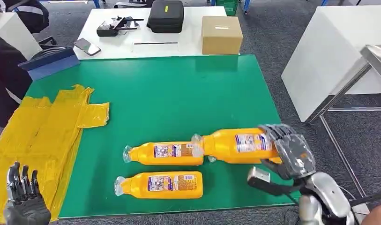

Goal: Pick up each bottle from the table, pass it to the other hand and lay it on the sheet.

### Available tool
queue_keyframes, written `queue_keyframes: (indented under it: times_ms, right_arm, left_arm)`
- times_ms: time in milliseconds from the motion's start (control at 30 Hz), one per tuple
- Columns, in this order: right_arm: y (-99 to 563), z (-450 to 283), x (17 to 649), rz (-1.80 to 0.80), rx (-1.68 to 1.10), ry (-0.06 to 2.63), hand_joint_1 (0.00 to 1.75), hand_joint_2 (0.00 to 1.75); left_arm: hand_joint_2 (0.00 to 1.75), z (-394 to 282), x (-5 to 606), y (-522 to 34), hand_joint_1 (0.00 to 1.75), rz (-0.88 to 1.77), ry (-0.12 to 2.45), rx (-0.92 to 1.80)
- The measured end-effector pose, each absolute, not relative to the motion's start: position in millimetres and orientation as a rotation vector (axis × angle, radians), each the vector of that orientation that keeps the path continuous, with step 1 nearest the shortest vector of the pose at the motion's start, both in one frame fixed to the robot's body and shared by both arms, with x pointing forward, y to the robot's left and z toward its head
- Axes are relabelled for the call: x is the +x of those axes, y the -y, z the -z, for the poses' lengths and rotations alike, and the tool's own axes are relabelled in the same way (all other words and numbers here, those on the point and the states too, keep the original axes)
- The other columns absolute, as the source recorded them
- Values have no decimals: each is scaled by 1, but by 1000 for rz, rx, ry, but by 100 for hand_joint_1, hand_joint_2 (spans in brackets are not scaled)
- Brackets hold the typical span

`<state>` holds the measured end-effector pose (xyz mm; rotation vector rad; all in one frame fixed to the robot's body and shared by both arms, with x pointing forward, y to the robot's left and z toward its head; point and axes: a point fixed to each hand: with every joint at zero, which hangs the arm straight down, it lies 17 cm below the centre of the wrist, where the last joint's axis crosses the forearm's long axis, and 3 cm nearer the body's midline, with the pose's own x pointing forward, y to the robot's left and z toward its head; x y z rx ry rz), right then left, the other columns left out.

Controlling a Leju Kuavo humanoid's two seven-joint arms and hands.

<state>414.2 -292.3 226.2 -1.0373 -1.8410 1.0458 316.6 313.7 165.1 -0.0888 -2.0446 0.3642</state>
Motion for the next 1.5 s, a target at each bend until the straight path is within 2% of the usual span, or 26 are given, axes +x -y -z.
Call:
queue_keyframes:
  times_ms: [133, 300, 600, 767, 1100, 1500]
  right_arm:
    - [241, -277, 464, -872, -895, 2049, 175, 175]
    - [159, -309, 502, -823, -650, 2215, 175, 175]
    - [52, -298, 511, -868, -430, 2227, 175, 175]
    - [27, -295, 509, -875, -376, 2223, 175, 175]
    - [17, -285, 509, -897, -353, 2203, 175, 175]
    - [-21, -287, 517, -817, -254, 2184, 175, 175]
  left_arm:
    - [175, -183, 335, -299, 0, -353, 2089, -141]
    - [175, -197, 360, -287, 0, -313, 2126, -203]
    - [175, -206, 402, -238, 0, -198, 2111, -369]
    - [175, -213, 420, -208, 0, -156, 2101, -459]
    - [175, -205, 423, -196, 0, -121, 2070, -503]
    - [175, -227, 451, -158, 0, -151, 2043, -722]
